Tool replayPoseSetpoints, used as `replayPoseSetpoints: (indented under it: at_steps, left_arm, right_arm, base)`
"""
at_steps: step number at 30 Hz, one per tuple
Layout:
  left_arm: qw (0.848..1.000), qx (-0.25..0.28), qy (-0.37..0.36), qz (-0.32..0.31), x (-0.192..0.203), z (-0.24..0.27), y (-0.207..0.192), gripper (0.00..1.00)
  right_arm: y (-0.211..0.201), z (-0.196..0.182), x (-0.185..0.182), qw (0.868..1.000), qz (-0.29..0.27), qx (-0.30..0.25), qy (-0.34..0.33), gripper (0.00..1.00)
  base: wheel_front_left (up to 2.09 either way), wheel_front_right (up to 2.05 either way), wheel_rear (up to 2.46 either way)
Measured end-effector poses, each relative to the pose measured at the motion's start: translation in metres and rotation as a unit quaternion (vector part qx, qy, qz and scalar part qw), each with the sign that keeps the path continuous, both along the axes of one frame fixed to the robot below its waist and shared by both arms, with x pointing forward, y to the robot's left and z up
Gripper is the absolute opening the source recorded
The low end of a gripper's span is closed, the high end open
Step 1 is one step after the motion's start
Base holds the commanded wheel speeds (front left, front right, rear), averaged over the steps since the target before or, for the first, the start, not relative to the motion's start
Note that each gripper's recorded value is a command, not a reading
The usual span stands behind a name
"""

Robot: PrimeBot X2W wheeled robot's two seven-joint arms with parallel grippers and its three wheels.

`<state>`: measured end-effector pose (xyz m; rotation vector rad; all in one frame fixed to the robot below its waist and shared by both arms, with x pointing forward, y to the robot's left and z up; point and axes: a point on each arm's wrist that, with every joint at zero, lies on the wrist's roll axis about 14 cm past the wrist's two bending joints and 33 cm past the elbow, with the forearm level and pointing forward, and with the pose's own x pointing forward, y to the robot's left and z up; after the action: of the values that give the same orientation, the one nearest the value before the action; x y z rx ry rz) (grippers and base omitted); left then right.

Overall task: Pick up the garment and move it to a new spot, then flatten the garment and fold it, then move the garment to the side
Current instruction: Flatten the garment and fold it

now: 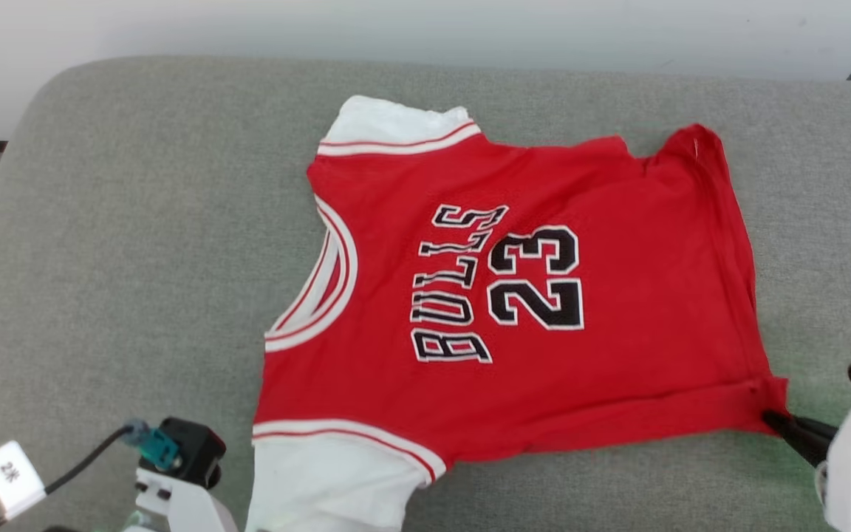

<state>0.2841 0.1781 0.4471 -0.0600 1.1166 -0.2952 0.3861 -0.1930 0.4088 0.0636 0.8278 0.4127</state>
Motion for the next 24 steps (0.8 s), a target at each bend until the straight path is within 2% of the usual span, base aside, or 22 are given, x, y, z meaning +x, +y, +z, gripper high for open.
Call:
replayPoseSetpoints:
  at_steps: [8, 10, 15, 19, 24]
  left_arm:
    - [1.000, -0.009, 0.017, -0.010, -0.004, 0.005, -0.008, 0.00]
    - [1.000, -0.005, -0.001, -0.018, 0.005, 0.011, -0.008, 0.00]
    - [0.996, 0.022, -0.074, -0.043, 0.044, 0.037, -0.002, 0.00]
    - [0.984, 0.052, -0.152, -0.073, 0.088, 0.061, 0.004, 0.00]
    - [0.967, 0.070, -0.217, -0.113, 0.142, 0.078, 0.002, 0.00]
  right_arm:
    - [-0.003, 0.002, -0.029, 0.999, -0.002, 0.011, 0.047, 0.00]
    - [-0.005, 0.010, -0.025, 0.999, -0.013, 0.017, 0.033, 0.00]
    - [-0.013, 0.033, -0.007, 0.999, -0.037, 0.017, -0.015, 0.00]
    - [-0.012, 0.049, 0.015, 0.997, -0.048, 0.015, -0.058, 0.00]
    - [-0.006, 0.051, 0.044, 0.995, -0.054, 0.019, -0.081, 0.00]
  base:
    - [0.00, 0.00, 0.00]
    - [0.00, 0.00, 0.00]
    - [0.00, 0.00, 0.00]
    - [0.00, 0.00, 0.00]
    - [0.00, 0.00, 0.00]
